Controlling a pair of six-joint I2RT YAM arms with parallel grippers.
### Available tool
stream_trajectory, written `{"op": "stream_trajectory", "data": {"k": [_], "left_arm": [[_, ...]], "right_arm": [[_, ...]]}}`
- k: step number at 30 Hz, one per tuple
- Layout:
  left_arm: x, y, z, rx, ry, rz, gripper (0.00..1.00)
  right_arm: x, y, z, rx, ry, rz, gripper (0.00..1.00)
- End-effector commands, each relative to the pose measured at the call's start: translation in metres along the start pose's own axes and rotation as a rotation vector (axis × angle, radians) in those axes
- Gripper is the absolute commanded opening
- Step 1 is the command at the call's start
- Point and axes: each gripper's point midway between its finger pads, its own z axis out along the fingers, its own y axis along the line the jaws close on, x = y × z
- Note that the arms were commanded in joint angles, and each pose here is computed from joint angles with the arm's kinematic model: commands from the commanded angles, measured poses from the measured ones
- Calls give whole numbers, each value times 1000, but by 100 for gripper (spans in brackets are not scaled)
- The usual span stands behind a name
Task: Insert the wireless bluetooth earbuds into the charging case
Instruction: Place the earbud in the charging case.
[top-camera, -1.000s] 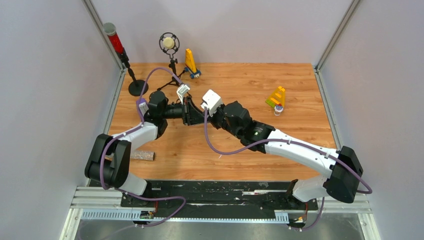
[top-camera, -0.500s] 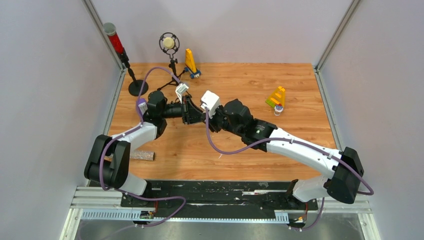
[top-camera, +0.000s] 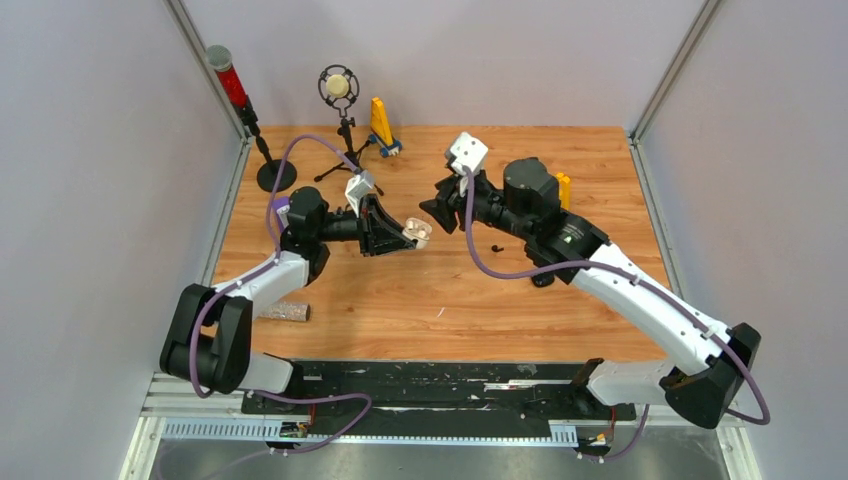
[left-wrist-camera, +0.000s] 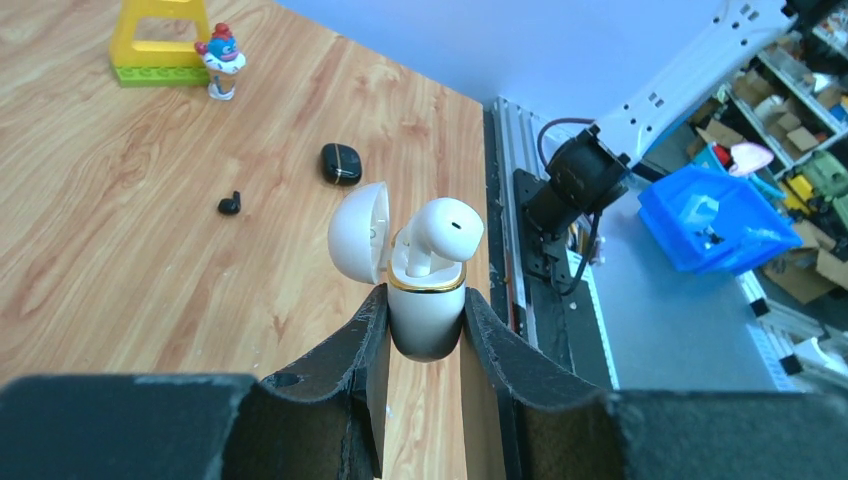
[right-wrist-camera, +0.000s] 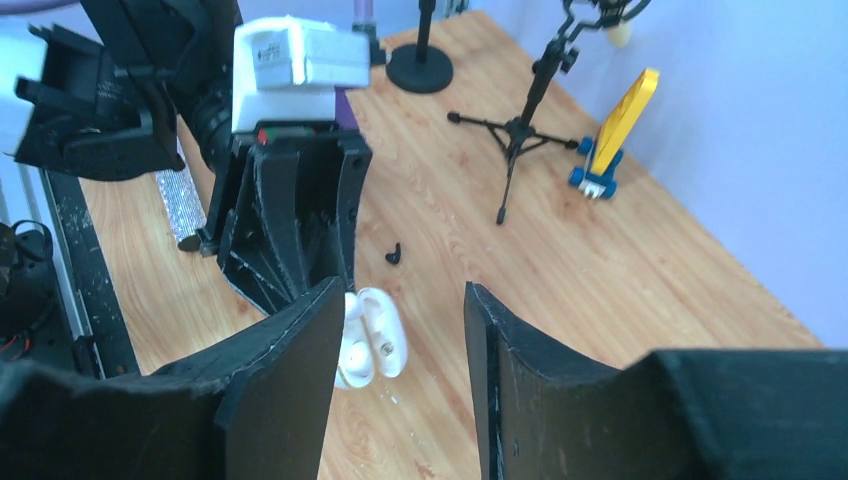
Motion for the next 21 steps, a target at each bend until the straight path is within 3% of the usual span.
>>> {"op": "stream_trajectory", "data": {"k": [1, 10, 14, 16, 21], "left_arm": [[-4, -17, -5, 62, 7, 196, 11], [2, -19, -9, 52, 45, 272, 11], [0, -22, -9, 55, 42, 279, 11], [-1, -22, -9, 56, 40, 281, 11], [-2, -24, -9, 61, 38, 281, 11]], "right_arm": [[-28, 2, -17, -20, -66, -47, 49], [15, 3, 16, -17, 23, 32, 55], [24, 12, 22, -35, 49, 15, 59], [29, 18, 24, -41, 61, -3, 66], [43, 24, 33, -27, 93, -47, 67]]}}
